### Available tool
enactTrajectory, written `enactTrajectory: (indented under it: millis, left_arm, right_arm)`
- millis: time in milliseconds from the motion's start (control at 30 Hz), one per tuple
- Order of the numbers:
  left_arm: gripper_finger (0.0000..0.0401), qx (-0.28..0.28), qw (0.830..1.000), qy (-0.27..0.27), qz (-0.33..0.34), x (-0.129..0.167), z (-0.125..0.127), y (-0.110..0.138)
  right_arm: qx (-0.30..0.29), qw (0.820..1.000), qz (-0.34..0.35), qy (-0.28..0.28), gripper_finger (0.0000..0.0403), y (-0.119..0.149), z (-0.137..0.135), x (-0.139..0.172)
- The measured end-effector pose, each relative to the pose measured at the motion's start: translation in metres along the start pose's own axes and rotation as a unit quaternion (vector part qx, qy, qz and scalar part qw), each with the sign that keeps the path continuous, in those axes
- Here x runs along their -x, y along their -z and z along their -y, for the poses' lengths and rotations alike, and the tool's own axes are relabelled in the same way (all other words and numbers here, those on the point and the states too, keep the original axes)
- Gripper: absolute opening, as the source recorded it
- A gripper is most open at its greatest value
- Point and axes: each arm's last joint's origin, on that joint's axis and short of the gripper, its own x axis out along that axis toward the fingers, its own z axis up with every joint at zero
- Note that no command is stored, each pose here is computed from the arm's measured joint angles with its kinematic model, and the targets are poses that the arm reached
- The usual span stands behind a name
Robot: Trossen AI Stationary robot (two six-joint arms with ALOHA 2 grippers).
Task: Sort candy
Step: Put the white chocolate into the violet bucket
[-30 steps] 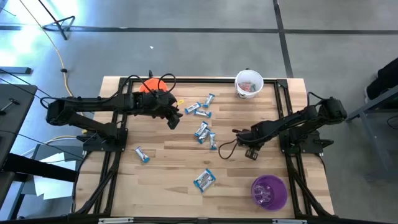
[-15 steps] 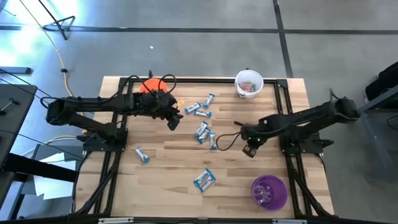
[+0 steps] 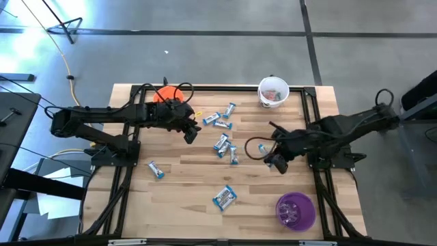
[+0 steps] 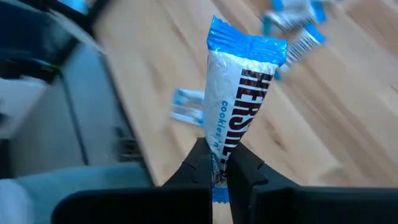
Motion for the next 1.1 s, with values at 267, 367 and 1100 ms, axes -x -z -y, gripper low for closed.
enactTrajectory:
  millis: [267,367,1100]
  left_arm:
    - [0.0152,0.014,1.0,0.002,0.005,0.0,0.0,-0.001]
    - [0.0152,0.021,1.0,0.004,0.006,0.0,0.002,-0.001]
    - [0.0152,0.023,0.999,-0.019,0.023,0.001,0.009,0.003]
  right_arm:
    - [-0.018,0.997,0.053,-0.061,0.0001,0.011,-0.056,0.036]
    - [-0.025,0.997,0.03,-0.071,0.0001,0.025,-0.074,0.032]
    - [-0.138,0.981,-0.137,0.004,0.0005,0.123,-0.136,0.048]
